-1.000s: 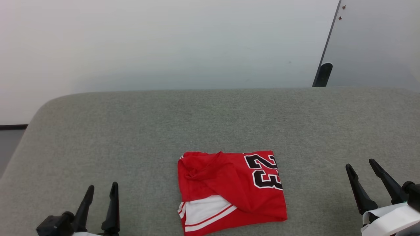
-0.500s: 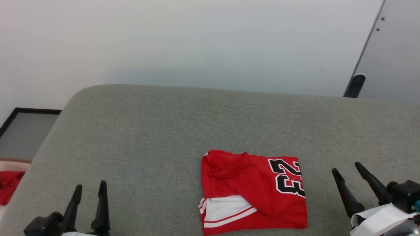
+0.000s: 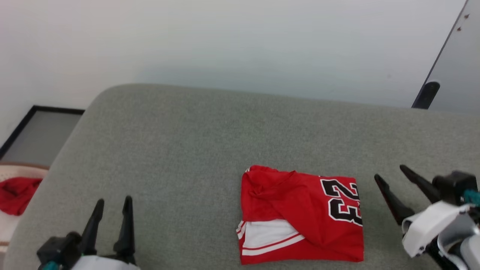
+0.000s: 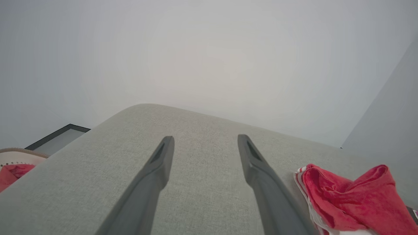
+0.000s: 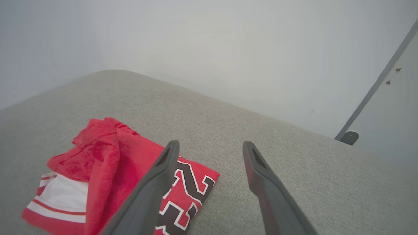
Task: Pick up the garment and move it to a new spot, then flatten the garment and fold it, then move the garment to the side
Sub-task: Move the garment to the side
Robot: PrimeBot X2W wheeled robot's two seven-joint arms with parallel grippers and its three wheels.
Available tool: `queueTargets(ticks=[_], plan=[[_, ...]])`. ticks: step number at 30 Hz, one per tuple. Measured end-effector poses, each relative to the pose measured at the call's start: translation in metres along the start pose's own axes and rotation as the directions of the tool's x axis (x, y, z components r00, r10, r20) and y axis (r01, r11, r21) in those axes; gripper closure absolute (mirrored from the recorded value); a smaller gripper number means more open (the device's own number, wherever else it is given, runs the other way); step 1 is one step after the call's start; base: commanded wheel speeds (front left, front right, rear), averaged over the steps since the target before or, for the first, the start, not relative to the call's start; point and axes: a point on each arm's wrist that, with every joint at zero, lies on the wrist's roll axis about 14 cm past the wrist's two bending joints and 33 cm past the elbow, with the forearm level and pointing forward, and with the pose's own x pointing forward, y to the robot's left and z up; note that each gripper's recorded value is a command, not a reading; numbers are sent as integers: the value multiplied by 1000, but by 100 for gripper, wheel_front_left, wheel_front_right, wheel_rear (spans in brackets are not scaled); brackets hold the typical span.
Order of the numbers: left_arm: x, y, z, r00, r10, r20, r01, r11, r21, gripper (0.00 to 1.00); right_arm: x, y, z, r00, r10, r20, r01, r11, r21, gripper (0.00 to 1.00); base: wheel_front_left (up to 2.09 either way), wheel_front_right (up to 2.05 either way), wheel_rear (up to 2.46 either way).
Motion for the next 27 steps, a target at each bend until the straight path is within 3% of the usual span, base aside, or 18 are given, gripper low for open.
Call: queueTargets(ticks=[6, 11, 17, 27], plan=[[22, -12, -4, 1000, -28, -8, 28, 1000, 0, 0, 23, -8, -20, 987, 27, -156, -25, 1000, 14, 0, 0, 0, 0], [34, -15, -18, 999, -26, -43, 26, 1000, -4, 0, 38, -8, -50, 948, 65, -312, -43, 996, 75, 0, 0, 0, 0], [42, -15, -34, 996, -14, -84, 13, 1000, -8, 0, 41, 7, -90, 854, 153, -498, -79, 983, 166, 0, 0, 0, 0], [43, -8, -39, 995, 8, -102, -9, 1000, -2, 0, 30, 20, -123, 698, 215, -683, -105, 974, 200, 0, 0, 0, 0]])
